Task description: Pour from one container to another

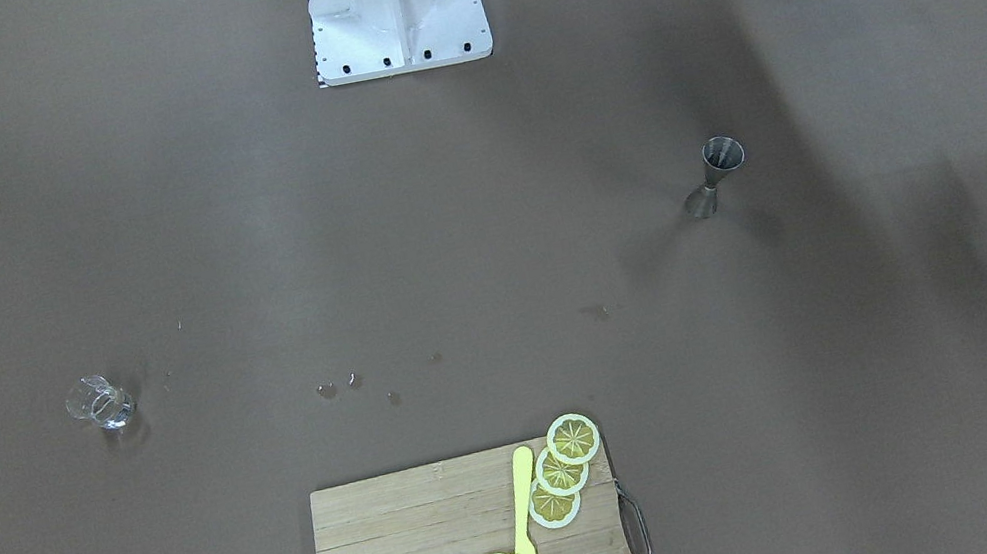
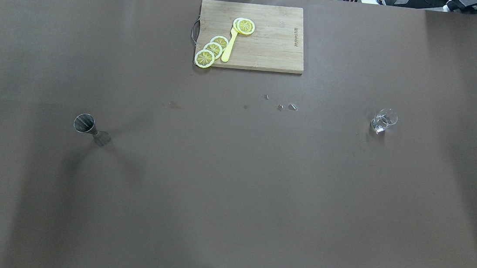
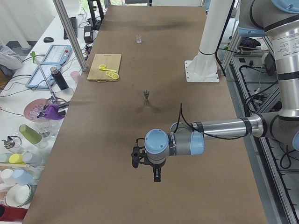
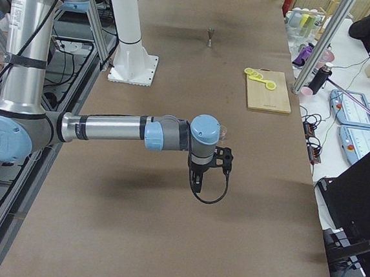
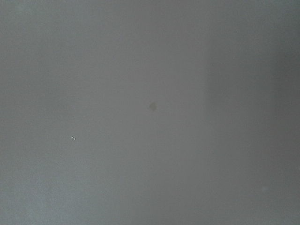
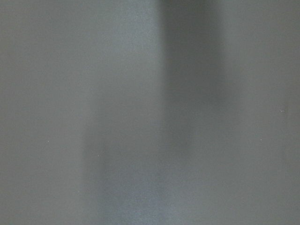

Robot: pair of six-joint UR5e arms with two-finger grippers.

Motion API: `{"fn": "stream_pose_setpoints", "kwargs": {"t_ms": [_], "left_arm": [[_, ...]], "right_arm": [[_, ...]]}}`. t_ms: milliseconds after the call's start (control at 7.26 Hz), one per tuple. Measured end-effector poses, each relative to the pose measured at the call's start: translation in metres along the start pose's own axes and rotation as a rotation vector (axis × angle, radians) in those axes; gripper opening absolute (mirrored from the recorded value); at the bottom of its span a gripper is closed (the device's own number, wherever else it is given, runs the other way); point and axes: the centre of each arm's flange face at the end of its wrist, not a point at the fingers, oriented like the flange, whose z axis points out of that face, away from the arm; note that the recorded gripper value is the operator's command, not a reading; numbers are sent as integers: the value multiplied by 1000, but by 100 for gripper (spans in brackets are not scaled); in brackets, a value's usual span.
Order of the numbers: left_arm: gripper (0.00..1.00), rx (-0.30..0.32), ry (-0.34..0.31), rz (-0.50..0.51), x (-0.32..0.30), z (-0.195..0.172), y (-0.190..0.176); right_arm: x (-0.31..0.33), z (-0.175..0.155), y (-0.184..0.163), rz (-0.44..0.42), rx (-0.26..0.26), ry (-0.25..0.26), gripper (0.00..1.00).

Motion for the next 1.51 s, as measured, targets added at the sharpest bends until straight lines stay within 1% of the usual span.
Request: {"fn": "stream_pose_setpoints", "kwargs": {"t_ms": [1515], "left_arm": [[99,-1,-1,-1,0,0,0]], "right_arm": [[4,4,0,5,-5,0,100]]}}
